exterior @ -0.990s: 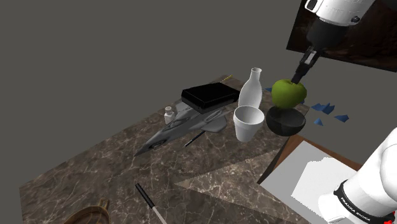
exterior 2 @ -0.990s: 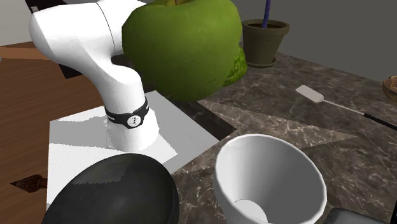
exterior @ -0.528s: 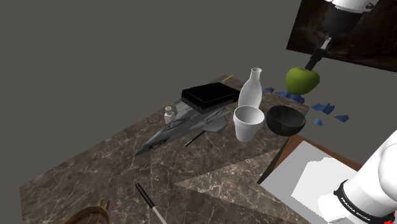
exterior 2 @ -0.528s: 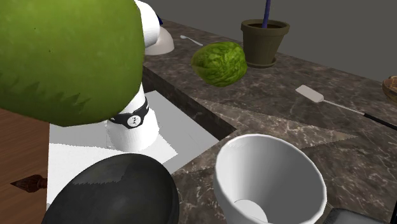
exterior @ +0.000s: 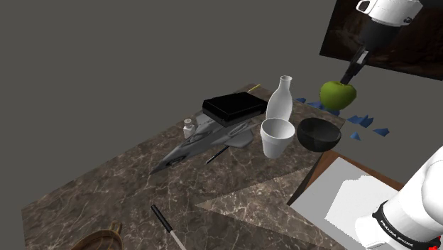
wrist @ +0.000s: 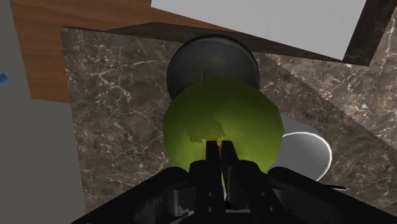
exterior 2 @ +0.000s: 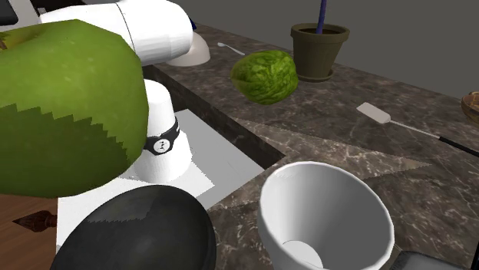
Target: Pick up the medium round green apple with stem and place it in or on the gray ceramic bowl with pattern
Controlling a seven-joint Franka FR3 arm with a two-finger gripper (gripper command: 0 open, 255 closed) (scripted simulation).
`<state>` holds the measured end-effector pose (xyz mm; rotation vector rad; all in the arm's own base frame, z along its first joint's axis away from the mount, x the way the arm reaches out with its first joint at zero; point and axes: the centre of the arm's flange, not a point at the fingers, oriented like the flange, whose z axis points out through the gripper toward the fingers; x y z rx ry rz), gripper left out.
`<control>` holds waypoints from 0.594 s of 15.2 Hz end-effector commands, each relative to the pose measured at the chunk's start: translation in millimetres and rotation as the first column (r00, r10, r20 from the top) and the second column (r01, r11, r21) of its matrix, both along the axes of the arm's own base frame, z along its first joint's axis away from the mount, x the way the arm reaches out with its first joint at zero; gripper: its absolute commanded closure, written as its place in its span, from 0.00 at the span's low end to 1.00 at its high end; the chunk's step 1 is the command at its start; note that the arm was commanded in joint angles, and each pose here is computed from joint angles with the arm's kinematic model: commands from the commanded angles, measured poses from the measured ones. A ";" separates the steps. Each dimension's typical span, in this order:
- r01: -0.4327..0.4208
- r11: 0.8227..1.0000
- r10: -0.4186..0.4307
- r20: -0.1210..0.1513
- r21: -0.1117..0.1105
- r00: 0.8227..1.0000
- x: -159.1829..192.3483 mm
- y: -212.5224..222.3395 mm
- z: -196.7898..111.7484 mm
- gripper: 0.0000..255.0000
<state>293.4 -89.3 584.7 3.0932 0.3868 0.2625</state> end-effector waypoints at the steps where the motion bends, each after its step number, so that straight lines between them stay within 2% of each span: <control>1: 0.000 1.000 0.000 0.000 0.000 1.000 0.8 0.4 -11.8 1.00; 9: 0.000 1.000 0.000 0.000 0.000 1.000 0.8 0.4 -54.0 1.00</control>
